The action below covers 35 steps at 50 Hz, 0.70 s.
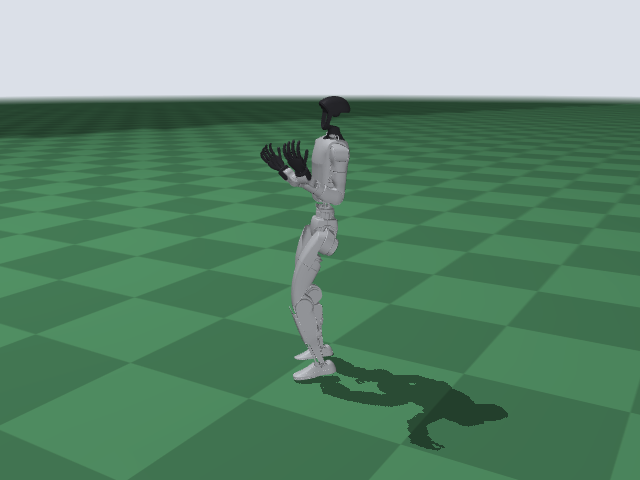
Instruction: Dance
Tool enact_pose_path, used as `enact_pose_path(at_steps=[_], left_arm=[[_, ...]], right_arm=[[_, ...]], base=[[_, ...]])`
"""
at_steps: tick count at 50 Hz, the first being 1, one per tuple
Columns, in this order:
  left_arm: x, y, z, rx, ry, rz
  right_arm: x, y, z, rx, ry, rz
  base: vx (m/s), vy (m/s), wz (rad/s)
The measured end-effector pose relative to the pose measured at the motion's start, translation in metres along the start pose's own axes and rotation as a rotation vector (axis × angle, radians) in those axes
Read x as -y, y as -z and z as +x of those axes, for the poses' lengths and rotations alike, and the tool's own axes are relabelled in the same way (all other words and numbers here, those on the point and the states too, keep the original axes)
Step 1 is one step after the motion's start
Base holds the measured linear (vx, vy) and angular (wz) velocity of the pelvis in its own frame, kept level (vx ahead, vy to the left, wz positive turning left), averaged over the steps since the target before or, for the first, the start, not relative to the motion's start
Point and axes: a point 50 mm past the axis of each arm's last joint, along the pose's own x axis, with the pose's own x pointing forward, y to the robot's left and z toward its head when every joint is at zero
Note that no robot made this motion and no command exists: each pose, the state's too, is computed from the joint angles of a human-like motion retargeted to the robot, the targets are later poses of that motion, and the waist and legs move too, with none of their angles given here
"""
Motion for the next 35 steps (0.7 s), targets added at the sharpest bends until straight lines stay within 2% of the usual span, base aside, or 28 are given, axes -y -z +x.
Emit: enact_pose_path(at_steps=[3,7,9,13,17,20,23,27,30,35], left_arm=[[-0.003,-0.006,0.044,0.303,-0.118,0.393],[-0.001,0.036,0.113,0.357,-0.015,1.051],[-0.008,0.068,0.139,0.233,0.048,1.237],[-0.027,0.14,0.157,-0.105,0.101,1.456],[-0.059,0.198,0.113,-0.658,0.081,1.655],[-0.082,0.21,0.068,-1.112,0.032,1.739],[-0.085,0.219,0.047,-1.254,0.101,1.681],[-0.06,0.237,0.049,-1.135,0.282,1.472],[-0.019,0.246,0.06,-0.991,0.443,1.11],[0.042,0.223,0.061,-0.775,0.488,0.296]], right_arm=[[0.013,-0.005,0.045,0.172,0.184,-0.201],[0.016,0.007,0.119,0.17,0.233,-0.605],[0.019,0.025,0.148,0.084,0.207,-0.765],[0.046,0.058,0.185,-0.205,0.258,-1.015],[0.082,0.089,0.162,-0.679,0.3,-1.259],[0.099,0.098,0.133,-1.026,0.382,-1.455],[0.084,0.125,0.121,-1.033,0.264,-1.458],[0.039,0.152,0.13,-0.784,0.013,-1.226],[-0.006,0.15,0.143,-0.587,-0.226,-0.883],[-0.085,0.144,0.122,-0.441,-0.524,-0.251]], base=[[-0.05,-0.02,0.56],[-0.11,0.1,0.6],[0.05,0.09,0.26],[0.25,0.1,-0.07],[0.41,0.1,-0.31],[0.42,0.22,-0.24],[0.46,0.34,-0.15],[0.43,0.33,-0.19],[0.33,0.37,-0.96],[0.33,0.33,-1.23]])
